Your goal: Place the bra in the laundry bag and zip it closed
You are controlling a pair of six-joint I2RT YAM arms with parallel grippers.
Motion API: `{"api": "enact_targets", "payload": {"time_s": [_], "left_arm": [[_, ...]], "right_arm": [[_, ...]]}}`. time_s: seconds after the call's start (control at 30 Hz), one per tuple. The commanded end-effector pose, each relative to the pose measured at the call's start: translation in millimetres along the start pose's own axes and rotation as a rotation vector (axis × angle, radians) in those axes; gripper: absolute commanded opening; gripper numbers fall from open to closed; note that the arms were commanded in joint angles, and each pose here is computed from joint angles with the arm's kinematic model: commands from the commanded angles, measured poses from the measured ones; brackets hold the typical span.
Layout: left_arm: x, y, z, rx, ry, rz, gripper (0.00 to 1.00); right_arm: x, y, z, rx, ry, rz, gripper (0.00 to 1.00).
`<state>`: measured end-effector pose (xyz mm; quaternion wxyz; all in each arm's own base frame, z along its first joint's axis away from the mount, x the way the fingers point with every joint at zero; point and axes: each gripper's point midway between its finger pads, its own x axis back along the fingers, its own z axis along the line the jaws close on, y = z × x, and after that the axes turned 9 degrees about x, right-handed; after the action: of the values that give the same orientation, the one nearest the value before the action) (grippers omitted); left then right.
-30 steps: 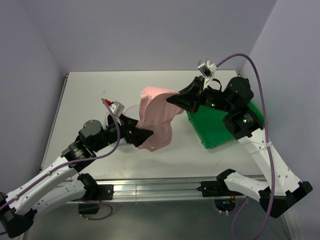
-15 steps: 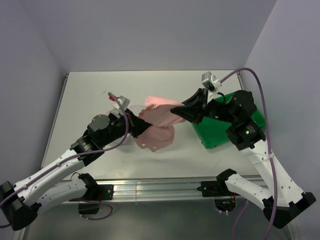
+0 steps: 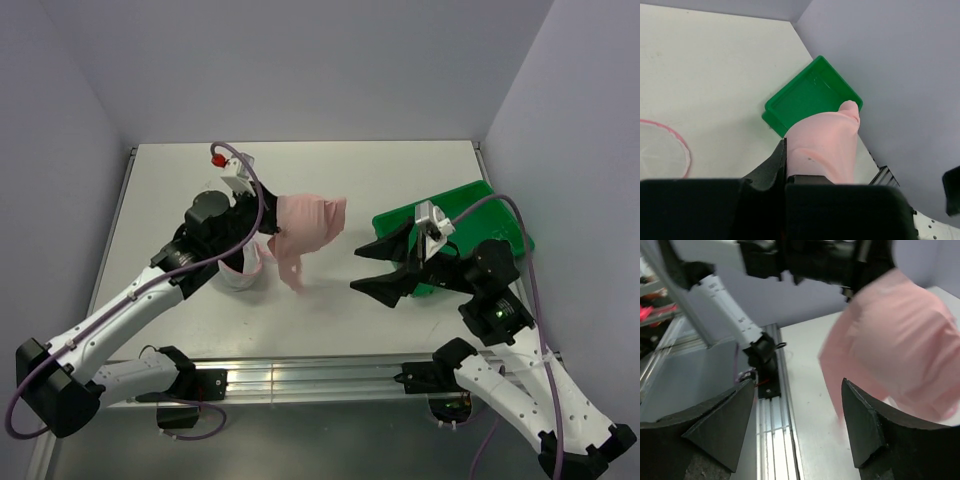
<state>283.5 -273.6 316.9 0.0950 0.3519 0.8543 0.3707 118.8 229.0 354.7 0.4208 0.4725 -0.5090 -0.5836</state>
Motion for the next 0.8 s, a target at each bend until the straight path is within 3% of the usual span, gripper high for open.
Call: {"api": "enact_targets", "payload": {"time_s": [0.0, 0.1, 0.2, 0.4, 0.6, 0.77], "left_arm": [[10, 30, -21, -0.005, -0.046, -0.109, 0.0], [22, 26, -33, -0.014, -0.123, -0.116, 0.0], [32, 18, -41, -0.054, -0.171, -0.087, 0.0], [59, -1, -50, -0.045, -0.287, -0.063, 0.0], [67, -8, -48, -0.04, -0.31, -0.056, 0.0], [69, -6, -54, -0.022, -0.342, -0.073, 0.0]], "right_arm": [[-4, 1, -36, -0.04, -0.182, -0.012, 0.79], [-10, -2, -66, -0.094, -0.301, 0.031, 0.82], [-20, 7, -78, -0.089, -0.314, 0.035, 0.88], [-25, 33, -100, -0.017, -0.385, -0.048, 1.0], [-47, 5, -64, -0.075, -0.083, 0.03, 1.0], [-51, -20, -43, -0.156, 0.025, 0.05, 1.0]]}}
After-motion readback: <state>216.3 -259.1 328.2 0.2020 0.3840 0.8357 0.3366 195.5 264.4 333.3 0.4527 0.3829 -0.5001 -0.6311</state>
